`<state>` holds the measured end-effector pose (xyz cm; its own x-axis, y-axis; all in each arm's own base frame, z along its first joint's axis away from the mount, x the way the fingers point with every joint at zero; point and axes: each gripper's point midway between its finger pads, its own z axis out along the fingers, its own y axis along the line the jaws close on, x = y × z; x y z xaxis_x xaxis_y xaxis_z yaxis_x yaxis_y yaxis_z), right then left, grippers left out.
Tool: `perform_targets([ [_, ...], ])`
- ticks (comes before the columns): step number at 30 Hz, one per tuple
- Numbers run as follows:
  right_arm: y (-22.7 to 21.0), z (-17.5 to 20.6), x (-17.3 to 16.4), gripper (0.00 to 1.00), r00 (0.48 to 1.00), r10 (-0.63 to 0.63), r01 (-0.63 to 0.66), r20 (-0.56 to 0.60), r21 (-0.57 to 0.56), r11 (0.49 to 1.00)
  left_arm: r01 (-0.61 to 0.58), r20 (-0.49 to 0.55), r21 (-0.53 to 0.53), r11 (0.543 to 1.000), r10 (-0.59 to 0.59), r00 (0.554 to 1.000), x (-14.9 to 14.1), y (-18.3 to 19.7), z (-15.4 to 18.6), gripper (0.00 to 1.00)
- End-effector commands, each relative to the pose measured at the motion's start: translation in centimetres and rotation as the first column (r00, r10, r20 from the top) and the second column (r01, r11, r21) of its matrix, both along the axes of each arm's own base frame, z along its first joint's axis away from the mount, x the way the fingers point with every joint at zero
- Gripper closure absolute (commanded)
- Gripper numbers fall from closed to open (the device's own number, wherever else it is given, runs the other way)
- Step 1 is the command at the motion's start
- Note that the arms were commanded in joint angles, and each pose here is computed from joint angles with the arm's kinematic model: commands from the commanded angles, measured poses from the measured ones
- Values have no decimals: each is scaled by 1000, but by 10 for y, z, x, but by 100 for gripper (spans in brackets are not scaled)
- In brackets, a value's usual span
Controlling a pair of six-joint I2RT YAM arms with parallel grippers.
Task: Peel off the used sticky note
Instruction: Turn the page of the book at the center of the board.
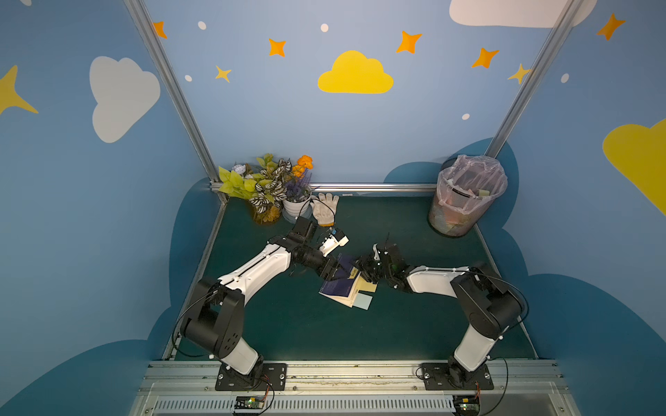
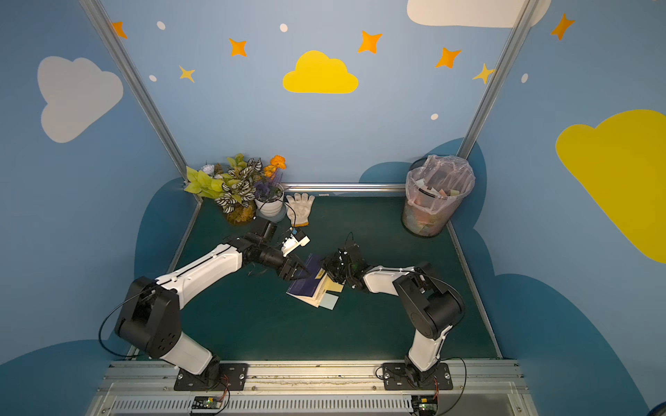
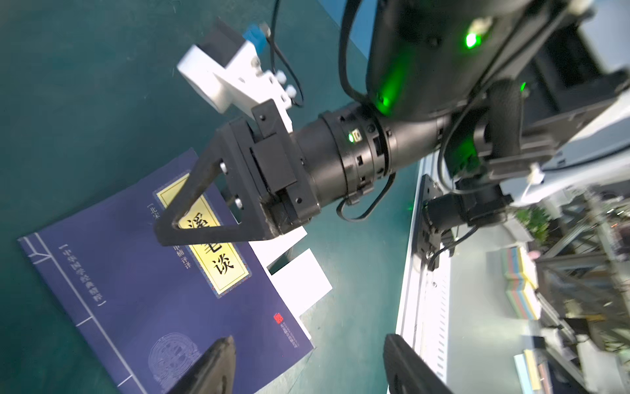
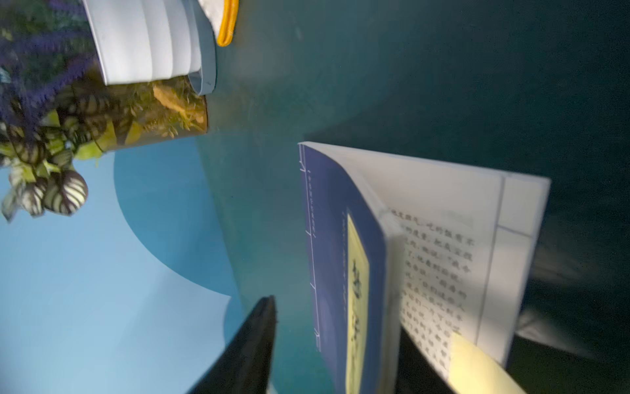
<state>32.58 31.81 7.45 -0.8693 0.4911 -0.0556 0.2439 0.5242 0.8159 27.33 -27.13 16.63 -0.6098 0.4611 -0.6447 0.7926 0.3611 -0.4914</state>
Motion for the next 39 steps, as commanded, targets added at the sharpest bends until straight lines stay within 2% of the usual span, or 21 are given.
perform_targets([
  [1, -2, 20, 1, 82, 999, 12, -10, 42, -51, 999, 56, 69, 91, 994, -62, 996, -22, 0, -4, 27],
  [2, -2, 24, 1, 95, 999, 15, -13, 46, -63, 998, 77, 107, 128, 989, -91, 990, -29, -1, -7, 27],
  [3, -2, 26, 2, 100, 999, 15, -12, 46, -70, 998, 93, 130, 152, 984, -113, 985, -35, -2, -10, 27],
  [6, -4, 33, 3, 100, 999, 2, 1, 47, -78, 997, 130, 187, 207, 970, -169, 968, -47, -2, -17, 27],
  [10, -9, 41, 5, 100, 999, -30, 33, 39, -93, 995, 132, 252, 286, 949, -207, 945, -49, -2, -29, 27],
  [13, -11, 45, 6, 100, 998, -49, 52, 29, -101, 994, 124, 332, 357, 926, -250, 910, -51, -6, -42, 26],
  [18, -12, 39, 4, 100, 998, -62, 61, -4, -102, 993, 64, 447, 457, 887, -292, 845, -45, -15, -61, 21],
  [26, -11, 34, 4, 100, 996, -90, 88, -18, -69, 994, -108, 580, 555, 825, -291, 761, -20, -24, -84, 22],
  [33, -12, 35, 4, 100, 995, -95, 94, -14, -73, 993, -238, 657, 571, 786, -262, 707, 3, -20, -82, 30],
  [36, -12, 34, 4, 100, 995, -94, 93, -16, -72, 993, -254, 672, 565, 785, -259, 693, 5, -18, -79, 34],
  [39, -11, 33, 5, 100, 995, -94, 93, -17, -73, 993, -263, 679, 555, 789, -247, 691, 4, -16, -76, 46],
])
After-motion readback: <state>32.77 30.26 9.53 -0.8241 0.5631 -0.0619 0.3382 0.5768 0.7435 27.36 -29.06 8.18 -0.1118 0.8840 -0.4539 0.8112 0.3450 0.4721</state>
